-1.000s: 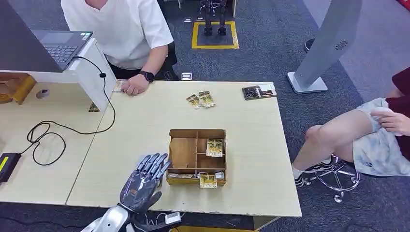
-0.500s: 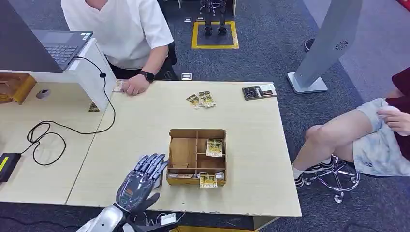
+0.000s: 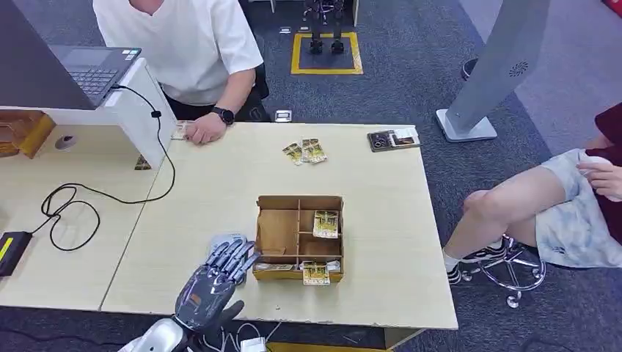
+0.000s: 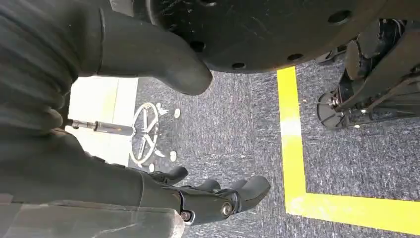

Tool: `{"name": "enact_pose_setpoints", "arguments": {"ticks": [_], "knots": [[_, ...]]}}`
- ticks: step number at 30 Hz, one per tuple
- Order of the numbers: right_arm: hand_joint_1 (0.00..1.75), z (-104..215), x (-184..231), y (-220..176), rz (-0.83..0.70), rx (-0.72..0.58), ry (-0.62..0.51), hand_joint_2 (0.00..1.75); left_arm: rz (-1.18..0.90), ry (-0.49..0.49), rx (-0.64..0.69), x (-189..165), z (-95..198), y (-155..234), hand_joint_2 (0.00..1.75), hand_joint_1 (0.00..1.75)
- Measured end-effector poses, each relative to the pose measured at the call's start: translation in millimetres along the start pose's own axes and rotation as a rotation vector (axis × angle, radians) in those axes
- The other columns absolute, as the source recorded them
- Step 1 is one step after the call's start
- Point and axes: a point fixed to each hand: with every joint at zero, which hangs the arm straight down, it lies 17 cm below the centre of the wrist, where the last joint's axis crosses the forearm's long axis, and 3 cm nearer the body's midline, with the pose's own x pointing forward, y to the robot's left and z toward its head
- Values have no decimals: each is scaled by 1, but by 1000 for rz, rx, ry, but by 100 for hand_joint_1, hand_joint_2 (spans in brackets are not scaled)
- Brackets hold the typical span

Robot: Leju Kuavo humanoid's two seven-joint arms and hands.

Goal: Pass the card to the sensor for recognition and then transmit it.

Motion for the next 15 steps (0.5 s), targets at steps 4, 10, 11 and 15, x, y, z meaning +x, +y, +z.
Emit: {"name": "enact_pose_setpoints", "arguments": {"ticks": [4, 10, 11, 15], "knots": [[0, 0, 0, 0, 0, 0, 0, 175, 9, -25, -11, 8, 1, -2, 175, 0], [0, 0, 0, 0, 0, 2, 0, 175, 19, -48, -16, 17, -2, -3, 175, 0], [0, 0, 0, 0, 0, 2, 0, 175, 24, -50, -13, 18, -3, -2, 175, 0], [0, 0, 0, 0, 0, 2, 0, 175, 43, -65, -1, 28, -11, 3, 175, 0]]}}
